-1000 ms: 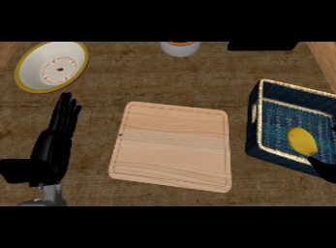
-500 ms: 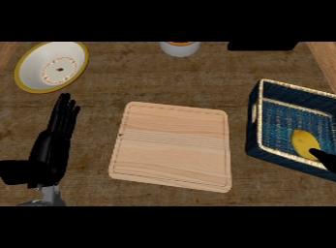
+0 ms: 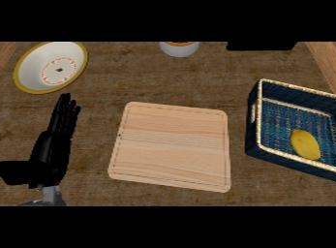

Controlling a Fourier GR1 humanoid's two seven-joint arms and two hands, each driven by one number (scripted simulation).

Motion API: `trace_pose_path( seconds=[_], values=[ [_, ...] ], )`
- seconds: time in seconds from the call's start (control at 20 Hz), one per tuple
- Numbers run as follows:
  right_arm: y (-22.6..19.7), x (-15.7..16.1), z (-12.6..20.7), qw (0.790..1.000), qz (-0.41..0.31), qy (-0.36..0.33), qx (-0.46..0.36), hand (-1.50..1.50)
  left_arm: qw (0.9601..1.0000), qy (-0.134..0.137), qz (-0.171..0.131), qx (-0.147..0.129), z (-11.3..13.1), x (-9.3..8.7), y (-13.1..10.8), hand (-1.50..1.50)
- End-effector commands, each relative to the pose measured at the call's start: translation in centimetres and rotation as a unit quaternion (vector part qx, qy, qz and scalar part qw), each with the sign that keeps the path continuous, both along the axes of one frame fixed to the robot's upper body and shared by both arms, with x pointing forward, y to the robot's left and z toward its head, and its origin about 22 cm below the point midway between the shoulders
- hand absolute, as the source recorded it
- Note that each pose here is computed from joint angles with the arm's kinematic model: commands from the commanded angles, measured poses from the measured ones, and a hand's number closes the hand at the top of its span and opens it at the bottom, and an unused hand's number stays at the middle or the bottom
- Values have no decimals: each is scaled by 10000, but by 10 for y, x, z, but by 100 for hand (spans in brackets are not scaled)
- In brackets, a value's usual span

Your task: Pick the lemon from the cutting board and place it in the basket

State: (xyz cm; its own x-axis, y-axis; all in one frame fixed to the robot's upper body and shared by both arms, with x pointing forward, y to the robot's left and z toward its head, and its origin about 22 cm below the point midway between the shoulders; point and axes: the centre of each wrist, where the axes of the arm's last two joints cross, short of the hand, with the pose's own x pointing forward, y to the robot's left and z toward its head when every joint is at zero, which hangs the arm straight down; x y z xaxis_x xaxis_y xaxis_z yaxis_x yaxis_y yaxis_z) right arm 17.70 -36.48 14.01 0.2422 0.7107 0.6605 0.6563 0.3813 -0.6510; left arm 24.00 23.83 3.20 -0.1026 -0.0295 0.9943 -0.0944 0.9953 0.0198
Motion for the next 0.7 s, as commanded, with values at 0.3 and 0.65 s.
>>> trace_pose_path(
  seconds=[0.3,0.65],
  values=[
    [-73,-58,28,9926,-399,-892,718,-150,10000,58,69,-16,-10,3,3,0],
    [-98,-108,45,9900,236,-1011,954,-150,10000,10,56,-77,12,-13,-15,0]
  ],
)
